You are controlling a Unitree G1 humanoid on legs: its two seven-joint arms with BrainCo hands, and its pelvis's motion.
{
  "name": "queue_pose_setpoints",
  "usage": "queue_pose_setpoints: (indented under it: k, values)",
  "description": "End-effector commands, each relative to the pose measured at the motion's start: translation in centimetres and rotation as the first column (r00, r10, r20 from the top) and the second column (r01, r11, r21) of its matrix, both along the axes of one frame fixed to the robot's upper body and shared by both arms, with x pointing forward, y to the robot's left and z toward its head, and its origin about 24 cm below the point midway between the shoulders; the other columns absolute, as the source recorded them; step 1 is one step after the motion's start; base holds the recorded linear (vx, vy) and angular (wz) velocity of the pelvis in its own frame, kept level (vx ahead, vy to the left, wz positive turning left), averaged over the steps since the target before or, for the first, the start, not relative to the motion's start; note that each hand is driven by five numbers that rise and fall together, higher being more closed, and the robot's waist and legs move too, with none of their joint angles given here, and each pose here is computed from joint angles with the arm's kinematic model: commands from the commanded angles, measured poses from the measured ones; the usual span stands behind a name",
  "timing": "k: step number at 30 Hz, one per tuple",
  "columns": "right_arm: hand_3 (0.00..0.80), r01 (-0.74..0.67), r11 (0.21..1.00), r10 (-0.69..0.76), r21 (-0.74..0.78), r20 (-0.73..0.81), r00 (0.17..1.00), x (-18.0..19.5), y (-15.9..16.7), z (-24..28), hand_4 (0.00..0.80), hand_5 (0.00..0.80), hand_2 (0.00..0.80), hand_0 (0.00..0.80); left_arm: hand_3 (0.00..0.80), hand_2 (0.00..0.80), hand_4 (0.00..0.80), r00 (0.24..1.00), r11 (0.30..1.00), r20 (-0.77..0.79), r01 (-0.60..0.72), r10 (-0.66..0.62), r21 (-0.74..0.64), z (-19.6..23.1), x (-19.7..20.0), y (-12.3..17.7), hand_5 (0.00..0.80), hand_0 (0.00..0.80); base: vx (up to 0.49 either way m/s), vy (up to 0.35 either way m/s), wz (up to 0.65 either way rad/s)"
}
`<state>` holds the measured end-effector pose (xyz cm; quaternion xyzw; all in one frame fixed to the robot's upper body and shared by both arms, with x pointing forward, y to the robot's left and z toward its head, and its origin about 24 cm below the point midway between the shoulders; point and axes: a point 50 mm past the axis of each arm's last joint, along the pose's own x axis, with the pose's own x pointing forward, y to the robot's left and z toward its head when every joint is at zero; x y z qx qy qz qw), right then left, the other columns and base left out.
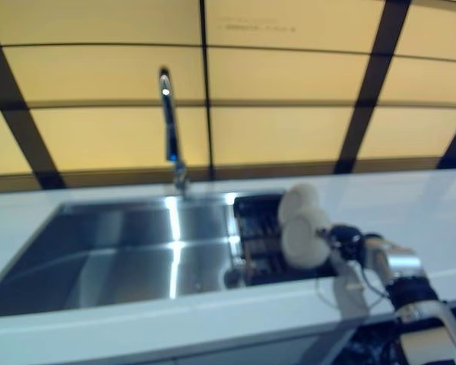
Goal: Take plates into dishwasher
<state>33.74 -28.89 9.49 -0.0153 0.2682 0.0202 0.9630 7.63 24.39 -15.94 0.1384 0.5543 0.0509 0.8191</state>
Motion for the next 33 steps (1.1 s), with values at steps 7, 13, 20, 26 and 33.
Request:
queue_pose_setpoints:
  k: [7, 13, 20, 26, 33]
  values:
    - [0.800, -0.104, 0.987, 0.087, 0.119, 0.138, 0.987, 0.5, 3.2, 1.0, 0.800, 0.800, 0.800, 0.800, 0.000, 0.000, 0.000, 0.998, 0.999, 0.049, 0.040, -0.042, 0.035, 0.6, 2.2, 0.7, 0.000, 0.000, 0.000, 0.000, 0.00]
    - [0.800, -0.159, 0.978, 0.128, 0.135, 0.212, 0.969, -0.3, 4.0, 1.4, 0.800, 0.800, 0.800, 0.800, 0.000, 0.000, 0.000, 0.998, 0.999, 0.050, 0.031, -0.033, 0.036, 0.6, 1.9, 0.8, 0.000, 0.000, 0.000, 0.000, 0.00]
    - [0.800, -0.206, 0.971, 0.163, 0.124, 0.292, 0.942, -1.0, 4.5, 2.3, 0.800, 0.800, 0.800, 0.800, 0.000, 0.000, 0.000, 0.998, 0.999, 0.056, 0.021, -0.022, 0.034, 0.6, 1.7, 0.7, 0.000, 0.000, 0.000, 0.000, 0.00]
    - [0.800, -0.239, 0.965, 0.181, 0.111, 0.381, 0.907, -1.4, 5.1, 3.6, 0.800, 0.800, 0.800, 0.800, 0.000, 0.000, 0.000, 0.998, 0.999, 0.054, 0.011, -0.013, 0.033, 0.5, 1.4, 0.6, 0.000, 0.000, -0.001, 0.003, -0.02]
    - [0.800, -0.262, 0.962, 0.191, 0.076, 0.498, 0.846, -2.2, 5.1, 6.1, 0.800, 0.800, 0.800, 0.800, 0.000, 0.000, 0.000, 0.999, 0.999, 0.052, -0.004, 0.003, 0.033, 0.4, 1.0, 0.8, 0.000, 0.000, 0.001, 0.003, -0.02]
